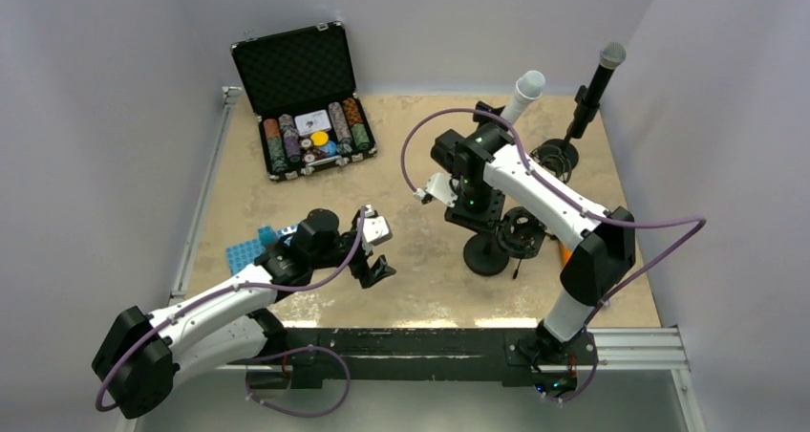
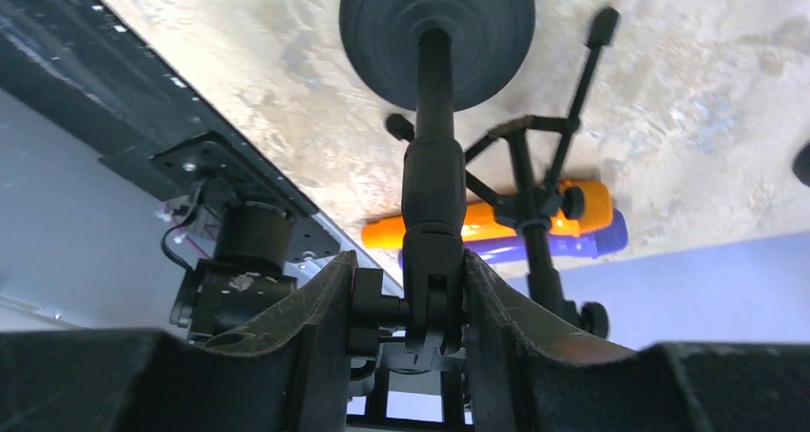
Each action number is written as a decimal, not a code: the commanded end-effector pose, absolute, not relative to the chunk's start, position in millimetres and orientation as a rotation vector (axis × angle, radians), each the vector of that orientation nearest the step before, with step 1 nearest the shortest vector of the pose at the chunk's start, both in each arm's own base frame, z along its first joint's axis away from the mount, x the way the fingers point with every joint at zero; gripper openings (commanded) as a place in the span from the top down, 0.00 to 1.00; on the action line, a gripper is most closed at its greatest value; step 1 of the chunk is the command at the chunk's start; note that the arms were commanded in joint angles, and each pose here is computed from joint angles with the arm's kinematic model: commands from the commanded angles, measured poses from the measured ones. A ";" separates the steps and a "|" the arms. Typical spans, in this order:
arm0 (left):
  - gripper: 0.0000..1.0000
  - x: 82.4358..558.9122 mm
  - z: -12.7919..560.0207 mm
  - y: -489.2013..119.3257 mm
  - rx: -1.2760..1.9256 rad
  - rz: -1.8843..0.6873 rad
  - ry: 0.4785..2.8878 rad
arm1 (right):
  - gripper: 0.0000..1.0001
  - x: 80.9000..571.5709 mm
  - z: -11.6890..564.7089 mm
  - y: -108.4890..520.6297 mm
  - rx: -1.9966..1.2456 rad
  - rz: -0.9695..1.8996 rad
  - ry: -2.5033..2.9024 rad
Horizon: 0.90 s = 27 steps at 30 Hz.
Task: Remove the microphone from the stand
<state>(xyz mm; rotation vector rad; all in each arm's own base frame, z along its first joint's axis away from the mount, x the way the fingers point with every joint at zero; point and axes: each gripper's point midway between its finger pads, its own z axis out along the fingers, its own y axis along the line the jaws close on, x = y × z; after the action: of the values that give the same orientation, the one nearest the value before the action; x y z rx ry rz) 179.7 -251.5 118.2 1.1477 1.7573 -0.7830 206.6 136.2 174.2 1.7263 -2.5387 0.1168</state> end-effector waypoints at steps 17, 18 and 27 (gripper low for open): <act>0.14 188.1 143.7 -251.7 1.169 -0.741 1.701 | 0.61 247.3 198.1 122.1 1.684 0.234 -2.690; 0.14 188.8 144.7 -251.5 1.167 -0.740 1.700 | 0.56 248.7 199.7 122.0 1.684 0.238 -2.700; 0.14 193.6 155.0 -257.0 1.165 -0.745 1.668 | 0.27 255.0 232.6 142.3 1.753 0.103 -2.843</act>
<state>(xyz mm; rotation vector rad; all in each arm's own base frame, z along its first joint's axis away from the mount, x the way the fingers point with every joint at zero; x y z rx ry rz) 181.7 -248.0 125.1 1.1812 1.7639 -0.7499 255.3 132.5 203.0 1.6985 -2.7342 0.1977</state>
